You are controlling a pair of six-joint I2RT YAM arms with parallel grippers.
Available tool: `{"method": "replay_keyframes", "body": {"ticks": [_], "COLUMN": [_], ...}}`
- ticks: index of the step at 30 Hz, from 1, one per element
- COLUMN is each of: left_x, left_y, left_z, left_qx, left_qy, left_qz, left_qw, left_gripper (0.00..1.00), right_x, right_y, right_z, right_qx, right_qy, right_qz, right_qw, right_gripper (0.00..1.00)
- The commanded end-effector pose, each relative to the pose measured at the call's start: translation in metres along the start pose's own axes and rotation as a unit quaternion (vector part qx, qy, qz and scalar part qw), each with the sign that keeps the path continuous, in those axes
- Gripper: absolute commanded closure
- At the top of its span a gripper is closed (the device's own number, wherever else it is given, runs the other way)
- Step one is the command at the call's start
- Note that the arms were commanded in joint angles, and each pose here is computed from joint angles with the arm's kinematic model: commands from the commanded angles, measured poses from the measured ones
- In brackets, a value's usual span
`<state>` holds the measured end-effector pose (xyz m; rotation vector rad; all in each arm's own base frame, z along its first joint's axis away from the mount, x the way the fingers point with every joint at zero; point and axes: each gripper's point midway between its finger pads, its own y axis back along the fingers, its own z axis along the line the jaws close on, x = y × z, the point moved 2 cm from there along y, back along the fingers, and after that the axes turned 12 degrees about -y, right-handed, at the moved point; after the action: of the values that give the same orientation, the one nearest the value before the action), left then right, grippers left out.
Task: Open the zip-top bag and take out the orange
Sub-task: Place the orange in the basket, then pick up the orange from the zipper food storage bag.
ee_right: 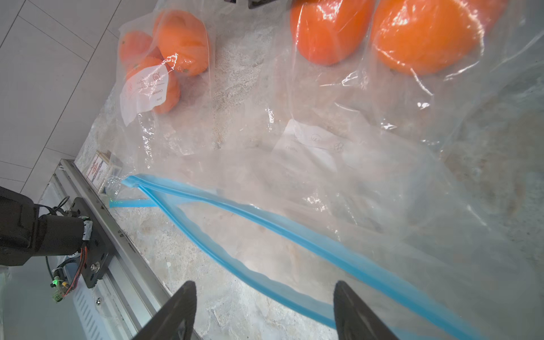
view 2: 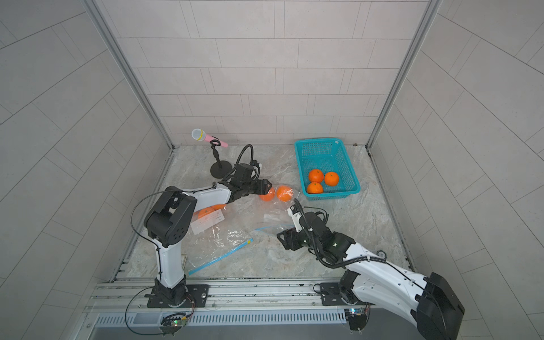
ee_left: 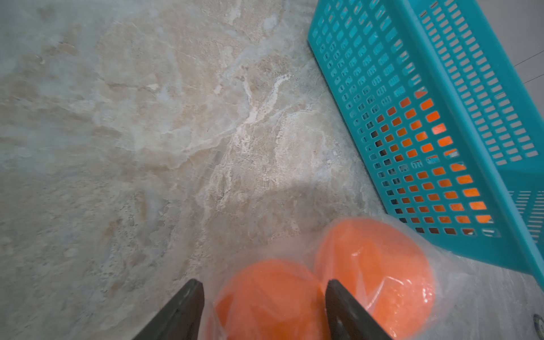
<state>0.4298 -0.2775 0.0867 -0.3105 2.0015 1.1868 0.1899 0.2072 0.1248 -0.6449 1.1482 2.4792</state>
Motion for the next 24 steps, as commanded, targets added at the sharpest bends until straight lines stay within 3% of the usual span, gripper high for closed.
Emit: {"method": "replay_keyframes", "body": {"ticks": [1, 5, 8, 10, 14, 18, 24], "left_x": [0.001, 0.003, 0.001, 0.001, -0.003, -0.009, -0.023], "left_y": [0.009, 0.005, -0.002, -0.003, 0.005, 0.026, 0.065], "left_z": [0.003, 0.008, 0.009, 0.008, 0.003, -0.002, -0.019], "left_qx": [-0.013, -0.006, 0.024, 0.03, 0.042, 0.041, 0.056], "left_qy": [-0.005, 0.004, 0.02, 0.019, 0.021, 0.015, 0.006], "left_qz": [-0.002, -0.002, -0.008, -0.008, -0.023, -0.04, -0.076], "left_qw": [1.0, 1.0, 0.999, 0.999, 0.999, 0.998, 0.996], "left_gripper": [0.3, 0.37, 0.59, 0.63, 0.85, 0.95, 0.96], "right_x": [-0.015, -0.019, -0.022, -0.023, -0.023, -0.022, -0.022], "right_y": [-0.007, -0.017, -0.024, -0.032, -0.059, -0.076, -0.075], "right_z": [0.009, 0.011, -0.002, -0.008, -0.012, -0.026, -0.037], "right_qx": [-0.02, -0.03, 0.003, 0.013, 0.015, 0.047, 0.056], "right_qy": [0.003, 0.003, 0.001, -0.003, -0.012, -0.003, 0.017], "right_qz": [-0.037, -0.046, -0.063, -0.071, -0.068, -0.077, -0.119], "right_qw": [0.999, 0.998, 0.998, 0.997, 0.998, 0.996, 0.991], "right_gripper": [0.26, 0.27, 0.28, 0.28, 0.28, 0.3, 0.24]}}
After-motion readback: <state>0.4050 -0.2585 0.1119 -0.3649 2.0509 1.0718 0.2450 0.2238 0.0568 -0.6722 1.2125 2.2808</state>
